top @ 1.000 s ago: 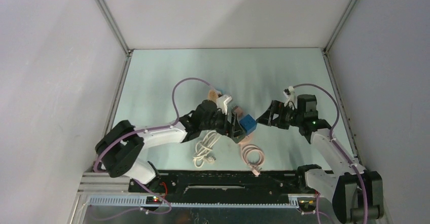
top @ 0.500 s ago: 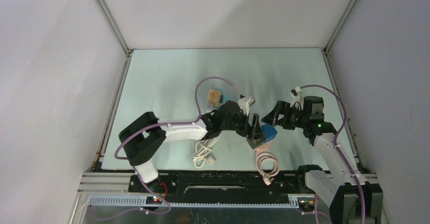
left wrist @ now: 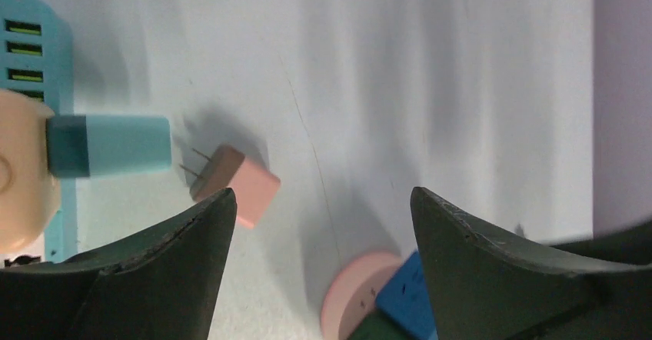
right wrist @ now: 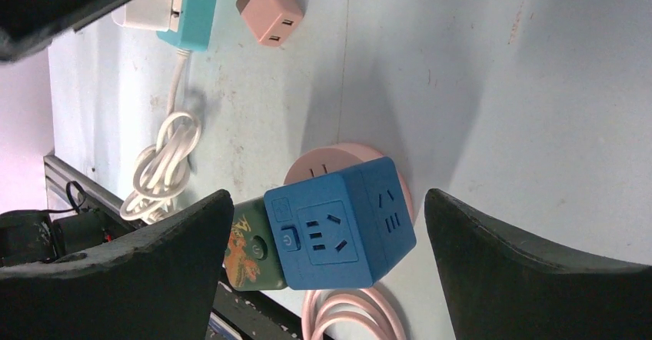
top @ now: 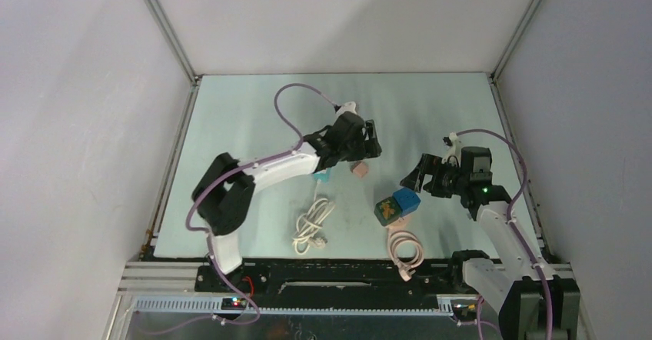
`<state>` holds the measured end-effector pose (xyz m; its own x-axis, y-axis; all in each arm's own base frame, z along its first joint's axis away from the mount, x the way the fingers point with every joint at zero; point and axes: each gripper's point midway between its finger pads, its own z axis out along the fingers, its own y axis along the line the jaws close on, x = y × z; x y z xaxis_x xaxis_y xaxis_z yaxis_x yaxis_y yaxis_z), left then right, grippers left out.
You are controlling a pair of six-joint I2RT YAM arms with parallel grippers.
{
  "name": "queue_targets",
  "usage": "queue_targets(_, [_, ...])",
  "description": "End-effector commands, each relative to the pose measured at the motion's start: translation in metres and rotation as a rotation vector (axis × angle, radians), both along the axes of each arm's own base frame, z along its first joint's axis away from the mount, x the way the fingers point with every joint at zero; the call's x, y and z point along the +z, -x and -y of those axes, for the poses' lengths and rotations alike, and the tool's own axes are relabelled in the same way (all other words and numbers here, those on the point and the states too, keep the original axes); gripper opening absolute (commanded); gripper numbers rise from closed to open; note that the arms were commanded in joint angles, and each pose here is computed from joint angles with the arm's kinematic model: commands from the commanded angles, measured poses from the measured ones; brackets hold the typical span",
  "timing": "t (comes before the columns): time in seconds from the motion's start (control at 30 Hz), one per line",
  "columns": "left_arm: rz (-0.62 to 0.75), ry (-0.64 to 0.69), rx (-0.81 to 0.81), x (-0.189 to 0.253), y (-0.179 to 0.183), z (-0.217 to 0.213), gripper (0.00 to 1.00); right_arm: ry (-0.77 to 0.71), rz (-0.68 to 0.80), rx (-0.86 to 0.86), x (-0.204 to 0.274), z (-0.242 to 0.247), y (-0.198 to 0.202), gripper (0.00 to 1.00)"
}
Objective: Insert the plug
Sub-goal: Pick up the plug from the center of the board.
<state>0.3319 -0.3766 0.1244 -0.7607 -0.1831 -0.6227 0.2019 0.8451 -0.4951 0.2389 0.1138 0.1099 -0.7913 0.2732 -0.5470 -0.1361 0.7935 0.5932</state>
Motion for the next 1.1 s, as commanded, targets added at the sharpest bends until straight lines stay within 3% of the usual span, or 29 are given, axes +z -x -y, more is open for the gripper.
queue_targets(0.0, [-0.119, -0.129, 0.262, -0.022, -0.022, -0.016, 0.86, 0.014, 0.079, -0.003, 0.019, 0.004, -0.017, 0.96])
queue_targets(0.23, [-0.241, -0.122, 0.435, -0.044, -0.033, -0.017, 0.78, 0.016, 0.088, -0.003, 0.020, 0.008, -0.016, 0.96])
queue_targets(0.67, [-0.339, -0.157, 0.432, -0.081, -0.028, -0.009, 0.76, -0.006, 0.087, 0.021, 0.021, 0.003, -0.016, 0.96])
queue_targets(0.87, [-0.353, -0.167, 0.374, -0.097, -0.030, -0.002, 0.64, -0.013, 0.088, 0.025, 0.021, 0.002, -0.017, 0.96])
queue_targets(1.07, [-0.361, -0.137, 0.330, -0.100, -0.026, 0.003, 0.43, -0.022, 0.092, 0.031, 0.022, 0.000, -0.018, 0.96])
